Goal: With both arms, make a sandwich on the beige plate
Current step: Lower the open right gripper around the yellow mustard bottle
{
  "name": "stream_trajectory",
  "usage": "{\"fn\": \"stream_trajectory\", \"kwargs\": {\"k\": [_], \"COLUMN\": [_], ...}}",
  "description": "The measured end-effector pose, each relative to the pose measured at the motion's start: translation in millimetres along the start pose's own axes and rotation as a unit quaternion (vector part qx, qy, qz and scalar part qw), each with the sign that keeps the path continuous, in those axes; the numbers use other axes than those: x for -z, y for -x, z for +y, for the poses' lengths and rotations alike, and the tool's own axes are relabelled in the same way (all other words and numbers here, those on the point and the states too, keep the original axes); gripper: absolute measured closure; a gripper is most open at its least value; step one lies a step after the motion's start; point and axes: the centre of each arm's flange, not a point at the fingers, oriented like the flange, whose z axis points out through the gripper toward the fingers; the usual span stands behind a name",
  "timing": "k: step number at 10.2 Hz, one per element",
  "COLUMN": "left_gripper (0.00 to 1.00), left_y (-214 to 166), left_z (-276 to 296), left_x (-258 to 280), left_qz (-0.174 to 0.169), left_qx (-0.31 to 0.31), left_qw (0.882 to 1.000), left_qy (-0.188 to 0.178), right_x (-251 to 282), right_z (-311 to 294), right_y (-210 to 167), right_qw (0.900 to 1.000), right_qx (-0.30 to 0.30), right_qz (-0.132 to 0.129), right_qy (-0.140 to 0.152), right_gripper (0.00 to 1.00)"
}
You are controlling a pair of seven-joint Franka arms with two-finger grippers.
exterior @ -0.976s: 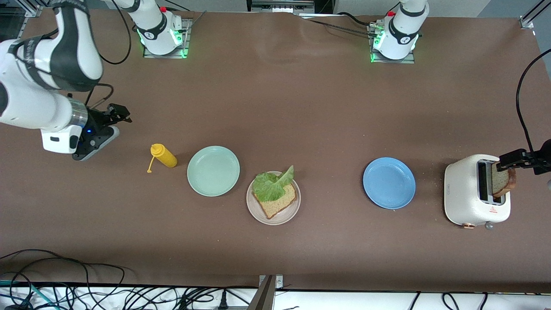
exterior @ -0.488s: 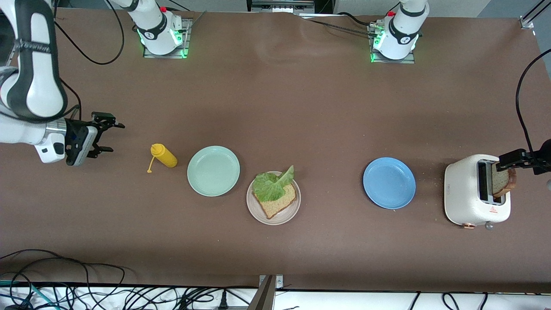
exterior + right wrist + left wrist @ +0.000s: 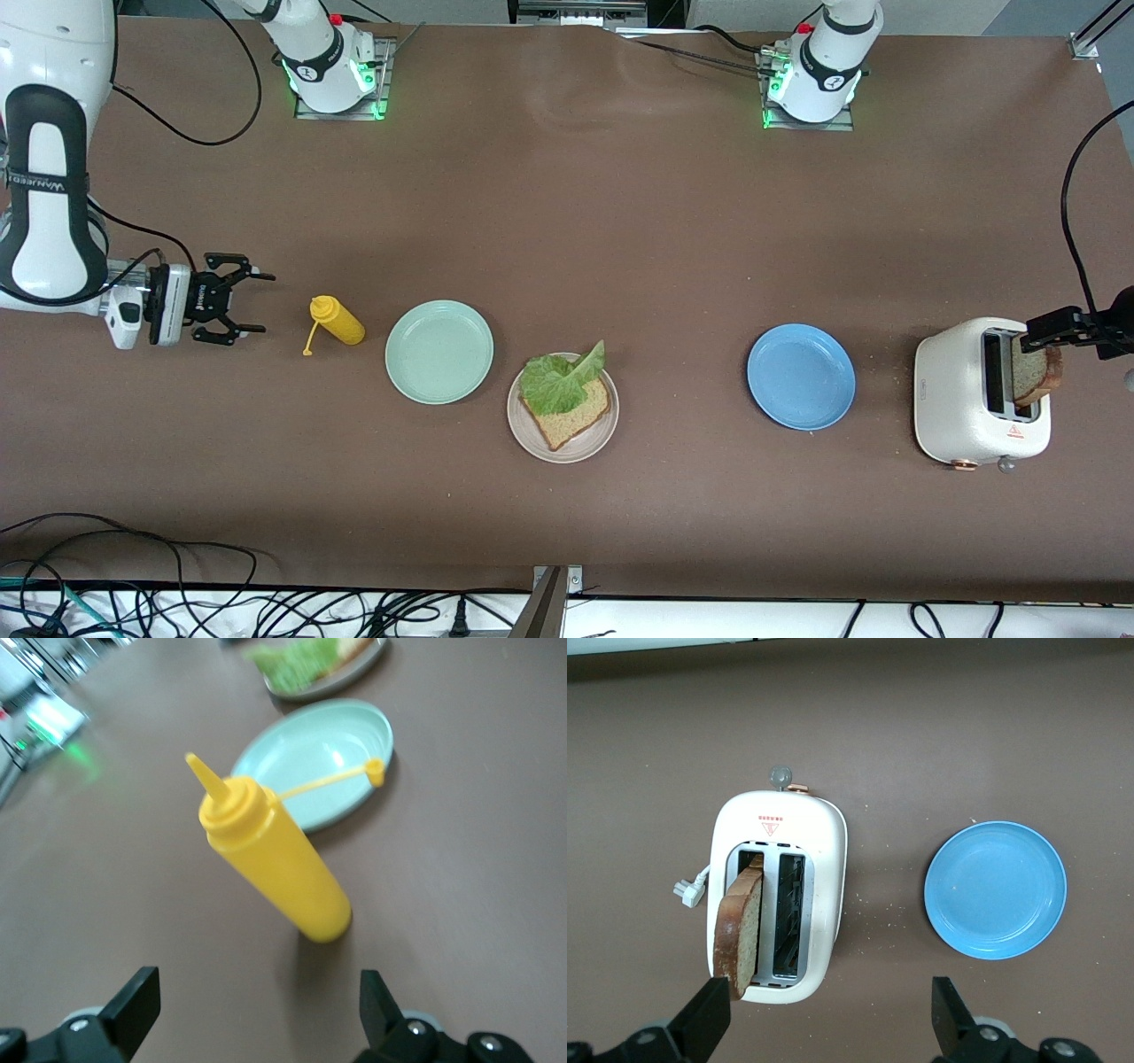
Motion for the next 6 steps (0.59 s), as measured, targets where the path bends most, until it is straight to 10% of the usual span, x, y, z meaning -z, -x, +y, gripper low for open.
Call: {"fn": "stream_trajectory", "kwargs": {"k": [6], "left_gripper": [0.00], "left_y": [0.0], "left_z": [0.1], "left_x": [0.0], "left_qz": [0.000], "left_qx": [0.000], "left_qw": [1.000], "left_qy": [0.000], "right_x": [-56.6], "right_z": [13.7], "right_y": [20.9], "right_qw": [0.986], "right_qx": [0.128], "right_qz": [0.101], "right_qy": [-0.016], "right_gripper": [0.00]}}
